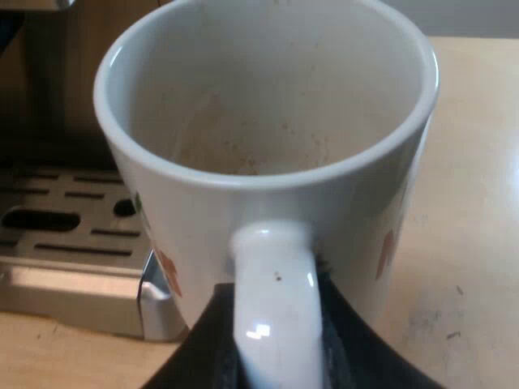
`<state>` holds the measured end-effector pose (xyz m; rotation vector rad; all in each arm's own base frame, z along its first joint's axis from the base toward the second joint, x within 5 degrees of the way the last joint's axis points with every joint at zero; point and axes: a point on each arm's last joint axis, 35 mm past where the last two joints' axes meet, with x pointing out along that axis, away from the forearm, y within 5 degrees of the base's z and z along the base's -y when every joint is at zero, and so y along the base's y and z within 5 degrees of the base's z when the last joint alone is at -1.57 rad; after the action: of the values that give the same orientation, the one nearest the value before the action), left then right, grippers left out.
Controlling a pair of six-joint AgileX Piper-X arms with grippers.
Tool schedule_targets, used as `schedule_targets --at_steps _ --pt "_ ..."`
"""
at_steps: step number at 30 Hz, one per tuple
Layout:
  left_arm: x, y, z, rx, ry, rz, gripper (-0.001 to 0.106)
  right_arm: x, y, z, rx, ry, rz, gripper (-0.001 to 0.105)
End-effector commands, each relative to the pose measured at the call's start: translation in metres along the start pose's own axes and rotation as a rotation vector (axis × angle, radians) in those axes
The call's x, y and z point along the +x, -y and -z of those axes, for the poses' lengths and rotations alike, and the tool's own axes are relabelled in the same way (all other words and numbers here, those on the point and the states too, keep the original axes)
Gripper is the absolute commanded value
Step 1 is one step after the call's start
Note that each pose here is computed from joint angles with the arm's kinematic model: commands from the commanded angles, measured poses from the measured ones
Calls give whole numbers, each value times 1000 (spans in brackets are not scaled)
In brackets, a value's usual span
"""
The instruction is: Place mug into machine
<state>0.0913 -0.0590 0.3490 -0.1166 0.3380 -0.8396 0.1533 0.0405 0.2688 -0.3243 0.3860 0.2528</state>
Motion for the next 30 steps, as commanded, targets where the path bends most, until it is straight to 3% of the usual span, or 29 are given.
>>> schedule_targets --at_steps 1,7,11,16,24,30 --pt "-8 3 1 -5 7 -3 77 -11 1 -6 -17 44 -44 0" --pt "-15 5 12 -26 -38 -33 75 -19 -6 -6 -103 64 -127 0" --pt "-9 0 25 -44 -75 -40 74 -19 -23 -8 -150 78 -213 0" --pt "-6 -2 30 -46 -81 -45 74 -16 -46 -12 -205 86 -254 0" --pt "-3 -4 31 -37 -61 -62 74 3 -90 -20 -219 124 -314 0" --pt "-3 -4 31 -37 -61 -62 74 32 -118 -23 -82 141 -316 0"
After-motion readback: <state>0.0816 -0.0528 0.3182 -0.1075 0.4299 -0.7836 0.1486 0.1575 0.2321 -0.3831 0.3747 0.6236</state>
